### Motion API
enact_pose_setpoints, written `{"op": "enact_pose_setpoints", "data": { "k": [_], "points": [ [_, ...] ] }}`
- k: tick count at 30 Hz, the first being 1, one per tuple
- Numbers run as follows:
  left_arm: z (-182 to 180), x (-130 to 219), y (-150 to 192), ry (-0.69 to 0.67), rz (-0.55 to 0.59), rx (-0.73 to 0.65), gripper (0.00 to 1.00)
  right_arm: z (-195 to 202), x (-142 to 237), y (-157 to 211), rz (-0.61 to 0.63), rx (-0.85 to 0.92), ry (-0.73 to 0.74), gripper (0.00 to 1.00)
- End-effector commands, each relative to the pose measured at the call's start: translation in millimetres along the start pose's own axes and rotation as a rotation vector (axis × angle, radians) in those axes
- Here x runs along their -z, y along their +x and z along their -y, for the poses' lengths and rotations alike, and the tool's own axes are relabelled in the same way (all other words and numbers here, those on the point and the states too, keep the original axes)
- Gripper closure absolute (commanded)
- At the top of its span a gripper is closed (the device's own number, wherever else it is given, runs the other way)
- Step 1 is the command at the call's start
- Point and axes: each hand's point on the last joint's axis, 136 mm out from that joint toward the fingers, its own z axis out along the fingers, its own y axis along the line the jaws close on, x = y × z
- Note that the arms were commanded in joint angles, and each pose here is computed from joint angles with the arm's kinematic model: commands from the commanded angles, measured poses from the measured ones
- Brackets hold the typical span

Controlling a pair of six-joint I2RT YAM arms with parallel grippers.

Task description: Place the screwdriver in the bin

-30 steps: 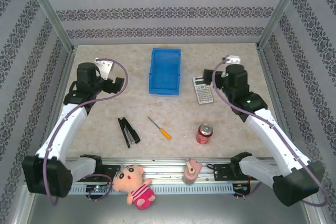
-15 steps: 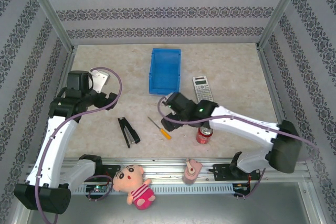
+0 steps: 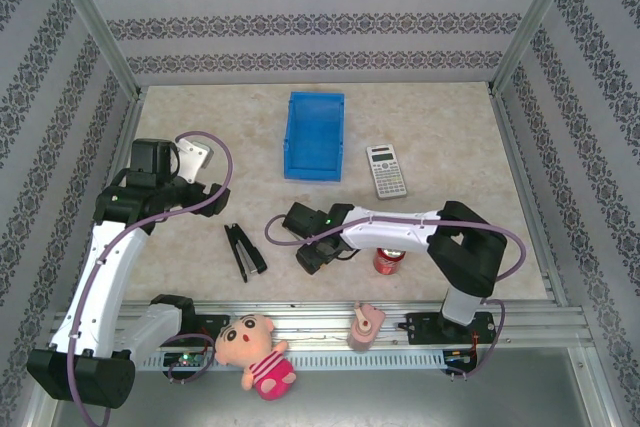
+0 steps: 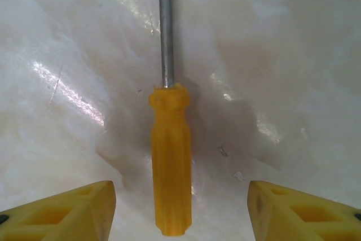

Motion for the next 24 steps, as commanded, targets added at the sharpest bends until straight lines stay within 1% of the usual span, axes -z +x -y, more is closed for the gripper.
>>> {"op": "enact_pose_setpoints", "data": {
  "k": [1,8,11,16,20,24],
  "points": [
    [10,14,-7,0.048,0.028,0.015,0.01,-14,-3,-5,0.003,-0.014,-0.039,0.39],
    [16,19,-6,0.078,0.034,0.014,0.01,-15,-16,2,-0.024,-0.024,-0.031,0.39],
    [18,25,-6,0.077,0.041,0.011,0.01,-17,-16,4,-0.023,-0.025,-0.033,0.4],
    [17,40,-15,0.057,0.098,0.001,0.01,-15,-21,5,-0.013,-0.04,-0.015,0.4],
    [16,47,-20,0.05,0.109,-0.008,0.01,-16,-27,4,-0.017,-0.035,-0.01,0.41],
    [16,50,-18,0.042,0.107,-0.034,0.01,-15,-30,3,-0.024,-0.021,0.001,0.41]
  ]
}}
